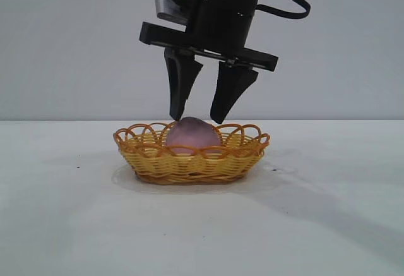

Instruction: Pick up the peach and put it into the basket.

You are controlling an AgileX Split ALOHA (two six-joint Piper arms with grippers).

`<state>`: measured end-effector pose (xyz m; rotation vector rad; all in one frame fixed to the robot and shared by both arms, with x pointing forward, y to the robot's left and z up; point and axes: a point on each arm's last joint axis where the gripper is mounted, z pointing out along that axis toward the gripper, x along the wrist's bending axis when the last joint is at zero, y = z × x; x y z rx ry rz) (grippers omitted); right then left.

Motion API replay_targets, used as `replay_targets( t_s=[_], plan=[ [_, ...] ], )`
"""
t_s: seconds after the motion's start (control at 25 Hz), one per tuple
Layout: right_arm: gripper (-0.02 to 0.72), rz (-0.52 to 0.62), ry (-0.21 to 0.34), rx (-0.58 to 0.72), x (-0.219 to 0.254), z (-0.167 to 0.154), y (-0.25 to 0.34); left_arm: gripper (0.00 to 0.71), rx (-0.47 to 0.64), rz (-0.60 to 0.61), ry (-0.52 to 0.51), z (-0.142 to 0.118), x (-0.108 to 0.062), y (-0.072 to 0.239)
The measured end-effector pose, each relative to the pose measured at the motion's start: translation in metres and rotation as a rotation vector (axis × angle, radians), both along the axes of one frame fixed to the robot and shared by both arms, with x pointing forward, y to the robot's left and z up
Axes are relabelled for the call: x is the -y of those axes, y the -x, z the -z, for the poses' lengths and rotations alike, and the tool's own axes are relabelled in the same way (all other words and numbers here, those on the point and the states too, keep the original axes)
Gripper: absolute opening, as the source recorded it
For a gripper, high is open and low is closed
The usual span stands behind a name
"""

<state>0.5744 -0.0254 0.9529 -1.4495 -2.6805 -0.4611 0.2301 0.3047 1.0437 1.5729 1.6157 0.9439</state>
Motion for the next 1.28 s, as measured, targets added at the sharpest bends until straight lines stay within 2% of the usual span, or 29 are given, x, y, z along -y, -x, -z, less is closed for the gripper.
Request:
replay_targets(
  t_s=[0.28,0.8,1.08,1.28],
  plan=[
    [0.384,-0.019,0.045,0.086,0.017,-0.030,-0.002,0.486,0.000,0.000,0.000,0.000,0.000,0.000],
    [0.384,0.307,0.148,0.036,0.162,-0.044,-0.059,0.486,0.000,0.000,0.000,0.000,0.000,0.000],
    [0.384,0.401,0.160,0.001,0.202,-0.048,-0.063,0.486,0.000,0.000,0.000,0.000,0.000,0.000],
    [0.384,0.409,0.124,-0.005,0.201,-0.071,-0.052,0.486,0.000,0.000,0.000,0.000,0.000,0.000]
  ],
)
